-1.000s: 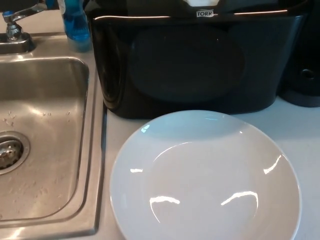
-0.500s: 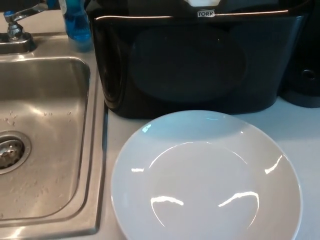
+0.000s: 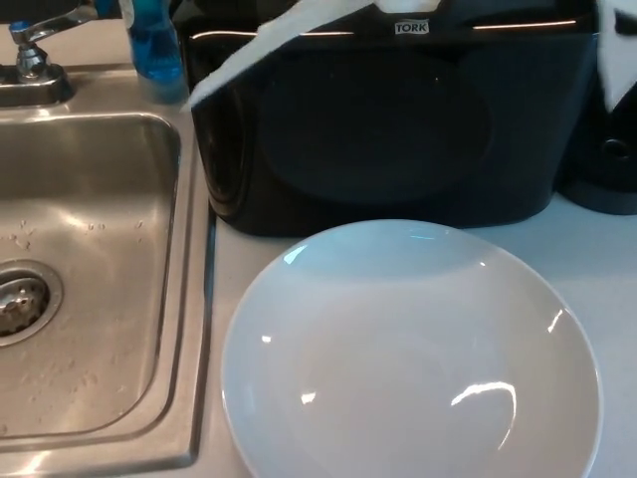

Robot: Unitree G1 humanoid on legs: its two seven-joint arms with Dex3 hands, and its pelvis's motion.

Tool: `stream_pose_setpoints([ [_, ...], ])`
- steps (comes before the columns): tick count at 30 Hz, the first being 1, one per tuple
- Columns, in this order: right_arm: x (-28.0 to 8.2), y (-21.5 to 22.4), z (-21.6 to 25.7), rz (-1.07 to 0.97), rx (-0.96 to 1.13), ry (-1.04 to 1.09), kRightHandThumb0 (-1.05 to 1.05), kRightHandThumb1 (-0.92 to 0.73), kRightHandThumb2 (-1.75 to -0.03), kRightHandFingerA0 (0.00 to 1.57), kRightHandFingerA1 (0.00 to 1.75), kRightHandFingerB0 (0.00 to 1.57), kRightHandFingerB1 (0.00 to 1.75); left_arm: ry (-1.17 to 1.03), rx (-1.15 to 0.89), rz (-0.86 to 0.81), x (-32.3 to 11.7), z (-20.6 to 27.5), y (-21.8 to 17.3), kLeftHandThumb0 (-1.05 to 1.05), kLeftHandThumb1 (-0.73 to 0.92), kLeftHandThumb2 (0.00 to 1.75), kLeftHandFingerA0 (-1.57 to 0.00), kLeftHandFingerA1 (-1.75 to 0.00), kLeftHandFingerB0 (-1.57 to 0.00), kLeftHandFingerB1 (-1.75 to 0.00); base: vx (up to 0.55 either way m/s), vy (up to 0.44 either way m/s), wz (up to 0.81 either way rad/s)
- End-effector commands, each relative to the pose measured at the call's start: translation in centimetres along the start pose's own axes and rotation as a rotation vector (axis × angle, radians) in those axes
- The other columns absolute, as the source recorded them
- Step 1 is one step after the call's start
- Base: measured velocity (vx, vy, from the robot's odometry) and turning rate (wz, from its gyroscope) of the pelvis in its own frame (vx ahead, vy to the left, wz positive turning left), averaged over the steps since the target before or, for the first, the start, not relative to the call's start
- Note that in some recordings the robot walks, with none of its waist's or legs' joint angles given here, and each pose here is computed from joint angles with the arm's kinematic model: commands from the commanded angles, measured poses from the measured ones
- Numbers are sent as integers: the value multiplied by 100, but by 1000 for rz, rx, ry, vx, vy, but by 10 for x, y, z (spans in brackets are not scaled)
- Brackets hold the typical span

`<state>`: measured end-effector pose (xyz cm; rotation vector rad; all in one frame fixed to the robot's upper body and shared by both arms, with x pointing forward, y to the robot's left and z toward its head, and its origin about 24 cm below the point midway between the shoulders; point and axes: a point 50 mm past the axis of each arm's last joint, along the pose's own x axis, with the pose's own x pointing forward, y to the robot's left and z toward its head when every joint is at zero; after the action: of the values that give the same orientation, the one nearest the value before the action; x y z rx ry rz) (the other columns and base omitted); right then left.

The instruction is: Walk towards the tissue paper container and pull out a piece of tissue paper and use it to wipe the plate

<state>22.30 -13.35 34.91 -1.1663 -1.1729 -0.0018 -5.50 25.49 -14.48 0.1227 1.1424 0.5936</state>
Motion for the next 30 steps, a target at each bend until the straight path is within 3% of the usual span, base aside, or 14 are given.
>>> stream_pose_setpoints([
  [1, -15, 0, 0, 264, 184, 105, -28, -38, -145, 94, 175, 71, 175, -47, 45, 39, -2, 5, 7, -21, 66, 58, -89, -89, -80, -67, 0, 0, 0],
  [3, -18, -6, 3, 263, 182, 106, -31, -39, -143, 94, 175, 71, 175, -43, 36, 38, -2, 4, 8, -18, 65, 63, -88, -89, -80, -68, 0, 0, 0],
  [4, -22, -10, 4, 261, 179, 106, -29, -45, -134, 93, 175, 70, 175, -41, 30, 37, -2, 4, 8, -19, 64, 62, -90, -90, -81, -69, 0, 0, 0],
  [15, -50, -37, 20, 275, 184, 97, -31, -42, -131, 96, 175, 76, 169, -47, 29, 45, -2, 6, 9, -21, 64, 63, -88, -90, -79, -69, 0, 0, 0],
  [19, -58, -54, 25, 226, 194, 95, -23, -39, -138, 94, 175, 73, 171, -58, 30, 46, -3, 7, 10, -20, 64, 61, -89, -90, -79, -68, 0, 0, 0],
  [20, -60, -64, 24, 203, 208, 130, -21, -47, -128, 93, 175, 74, 168, -64, 31, 50, -1, 10, 11, -18, 63, 64, -91, -92, -83, -69, 0, 0, 0],
  [24, -60, -70, 22, 170, 200, 163, -16, -46, -130, 88, 175, 72, 168, -81, 29, 44, 1, 16, 11, -18, 64, 60, -92, -90, -82, -69, 0, 0, 0],
  [29, -59, -68, 21, 166, 215, 178, -14, -42, -134, 89, 175, 74, 164, -88, 29, 40, 3, 21, 10, -17, 67, 58, -91, -88, -82, -67, 0, 0, 0],
  [30, -54, -31, 10, 285, 280, 204, -25, -42, -133, 95, 175, 74, 174, -107, 40, 19, 3, 23, 6, -19, 66, 63, -88, -92, -81, -70, 0, 0, 0],
])
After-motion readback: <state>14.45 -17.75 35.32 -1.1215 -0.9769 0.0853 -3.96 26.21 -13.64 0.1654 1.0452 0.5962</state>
